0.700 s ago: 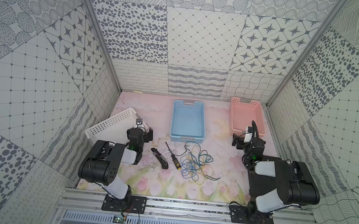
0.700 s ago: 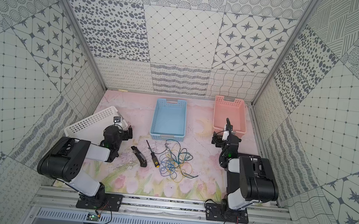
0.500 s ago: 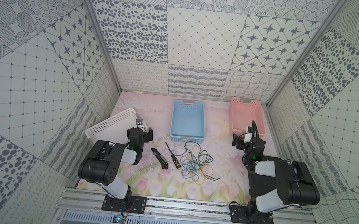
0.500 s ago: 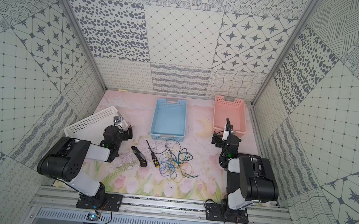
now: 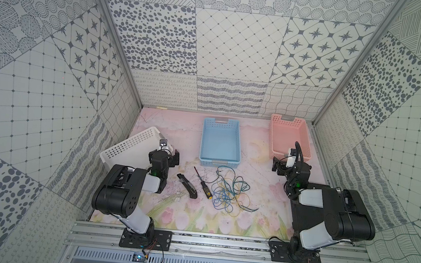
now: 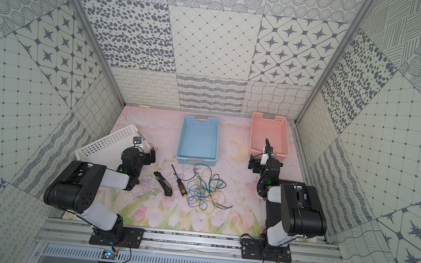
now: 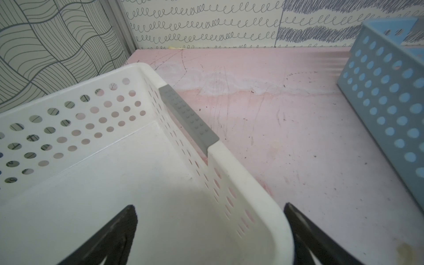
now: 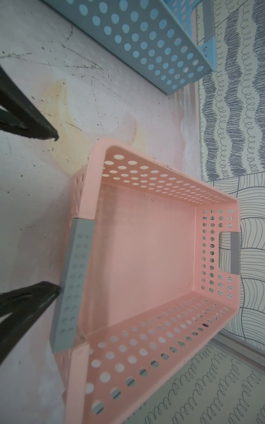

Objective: Untangle and sort cables by color
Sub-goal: Untie the cable.

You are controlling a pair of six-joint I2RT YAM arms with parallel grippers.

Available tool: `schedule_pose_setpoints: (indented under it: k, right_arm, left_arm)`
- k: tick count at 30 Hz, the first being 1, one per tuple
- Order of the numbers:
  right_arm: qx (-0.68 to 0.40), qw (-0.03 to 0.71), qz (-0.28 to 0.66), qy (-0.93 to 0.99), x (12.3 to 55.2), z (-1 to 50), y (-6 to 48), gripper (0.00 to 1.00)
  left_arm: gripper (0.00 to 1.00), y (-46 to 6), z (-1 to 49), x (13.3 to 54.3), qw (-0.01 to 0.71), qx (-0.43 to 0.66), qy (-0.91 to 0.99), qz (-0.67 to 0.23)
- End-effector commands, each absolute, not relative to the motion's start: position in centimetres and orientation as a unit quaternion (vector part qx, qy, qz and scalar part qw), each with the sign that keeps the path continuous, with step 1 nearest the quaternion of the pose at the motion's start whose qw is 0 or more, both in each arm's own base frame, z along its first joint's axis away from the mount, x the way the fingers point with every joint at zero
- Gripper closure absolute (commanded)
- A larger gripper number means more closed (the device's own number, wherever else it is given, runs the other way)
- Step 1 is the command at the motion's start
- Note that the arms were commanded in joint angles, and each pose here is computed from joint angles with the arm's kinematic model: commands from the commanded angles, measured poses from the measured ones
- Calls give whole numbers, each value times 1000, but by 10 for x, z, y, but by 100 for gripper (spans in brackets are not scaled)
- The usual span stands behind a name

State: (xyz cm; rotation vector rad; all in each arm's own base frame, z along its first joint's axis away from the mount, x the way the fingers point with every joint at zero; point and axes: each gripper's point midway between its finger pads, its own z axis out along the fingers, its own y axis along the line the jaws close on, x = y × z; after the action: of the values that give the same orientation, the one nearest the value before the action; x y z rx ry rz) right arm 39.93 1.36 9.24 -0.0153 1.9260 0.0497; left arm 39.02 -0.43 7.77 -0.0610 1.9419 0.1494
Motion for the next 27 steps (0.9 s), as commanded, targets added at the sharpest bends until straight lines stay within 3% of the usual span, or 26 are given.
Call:
schedule_pose_setpoints:
  k: [1,8,15,23,27]
  right_arm:
    - [-10,588,23,809,407,104,15,1]
    - [-1,594,19,804,405,108,12,1]
    - [-5,616,-1,788,361,170,6,1]
    - [105,652,110,743,305,222,8,1]
    - [136,645,217,719,292,231,26,1]
  left_arm:
    - [0,-2,85,394,576,-31,815,60]
    - [0,-2,86,395,577,-31,814,60]
    - [0,-2,100,387,591,-32,804,59]
    - [0,-3,175,354,607,-78,791,17]
    - [0,-18,196,338,611,-131,776,-89]
